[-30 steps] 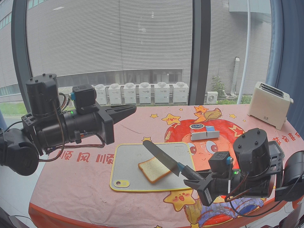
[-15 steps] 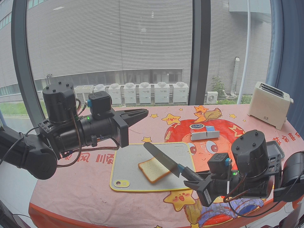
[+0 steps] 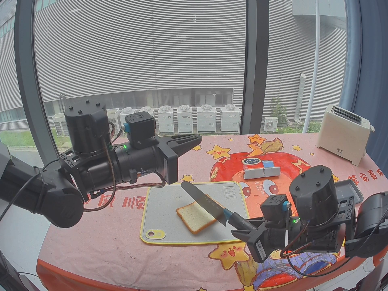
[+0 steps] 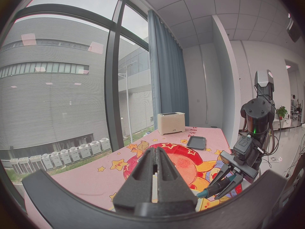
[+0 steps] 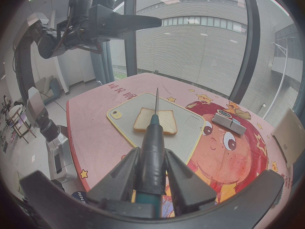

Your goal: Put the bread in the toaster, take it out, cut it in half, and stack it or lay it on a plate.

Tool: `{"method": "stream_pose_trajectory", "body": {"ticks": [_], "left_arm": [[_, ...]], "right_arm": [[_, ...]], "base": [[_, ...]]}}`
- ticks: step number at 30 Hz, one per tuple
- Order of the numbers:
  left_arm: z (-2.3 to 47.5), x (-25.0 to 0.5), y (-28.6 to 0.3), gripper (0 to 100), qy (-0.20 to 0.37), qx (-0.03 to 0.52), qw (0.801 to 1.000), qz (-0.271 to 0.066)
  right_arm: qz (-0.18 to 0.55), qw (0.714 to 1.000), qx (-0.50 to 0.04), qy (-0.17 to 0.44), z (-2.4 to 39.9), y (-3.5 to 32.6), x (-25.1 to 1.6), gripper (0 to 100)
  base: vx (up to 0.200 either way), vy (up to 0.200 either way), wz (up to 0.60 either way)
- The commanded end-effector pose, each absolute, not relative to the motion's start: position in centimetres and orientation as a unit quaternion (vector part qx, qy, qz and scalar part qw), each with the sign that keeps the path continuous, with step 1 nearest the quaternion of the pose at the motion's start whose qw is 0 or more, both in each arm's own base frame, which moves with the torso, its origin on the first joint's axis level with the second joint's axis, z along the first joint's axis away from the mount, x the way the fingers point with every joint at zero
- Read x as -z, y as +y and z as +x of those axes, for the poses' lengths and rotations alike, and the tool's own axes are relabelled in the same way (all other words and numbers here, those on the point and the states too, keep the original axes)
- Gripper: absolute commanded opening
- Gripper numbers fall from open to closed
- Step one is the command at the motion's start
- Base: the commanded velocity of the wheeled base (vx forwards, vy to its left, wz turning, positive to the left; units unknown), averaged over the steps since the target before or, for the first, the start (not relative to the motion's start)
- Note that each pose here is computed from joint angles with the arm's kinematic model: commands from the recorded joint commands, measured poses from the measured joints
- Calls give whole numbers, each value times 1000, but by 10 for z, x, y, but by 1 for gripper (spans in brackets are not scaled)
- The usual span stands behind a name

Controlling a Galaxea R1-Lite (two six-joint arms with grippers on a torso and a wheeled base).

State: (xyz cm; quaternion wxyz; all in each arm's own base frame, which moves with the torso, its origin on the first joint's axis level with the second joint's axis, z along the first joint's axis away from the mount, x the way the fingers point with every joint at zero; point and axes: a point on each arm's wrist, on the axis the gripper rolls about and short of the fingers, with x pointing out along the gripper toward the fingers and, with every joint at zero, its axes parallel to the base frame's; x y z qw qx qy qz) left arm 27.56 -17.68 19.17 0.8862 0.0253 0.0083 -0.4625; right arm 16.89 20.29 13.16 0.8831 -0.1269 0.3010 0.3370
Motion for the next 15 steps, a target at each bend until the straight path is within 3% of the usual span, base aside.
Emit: {"method": "stream_pose_trajectory", "body": {"ticks": [1,15], "left_arm": [[283,-193,-182,0,2,463,886,23],[297,-178,-190,0,8,463,886,21]], "right_arm": [[-129,882,-337,304,169,204,-129,0],[-139,878,-337,309,169,204,-125,0]], "base": [[0,0,0],[0,0,0]]}}
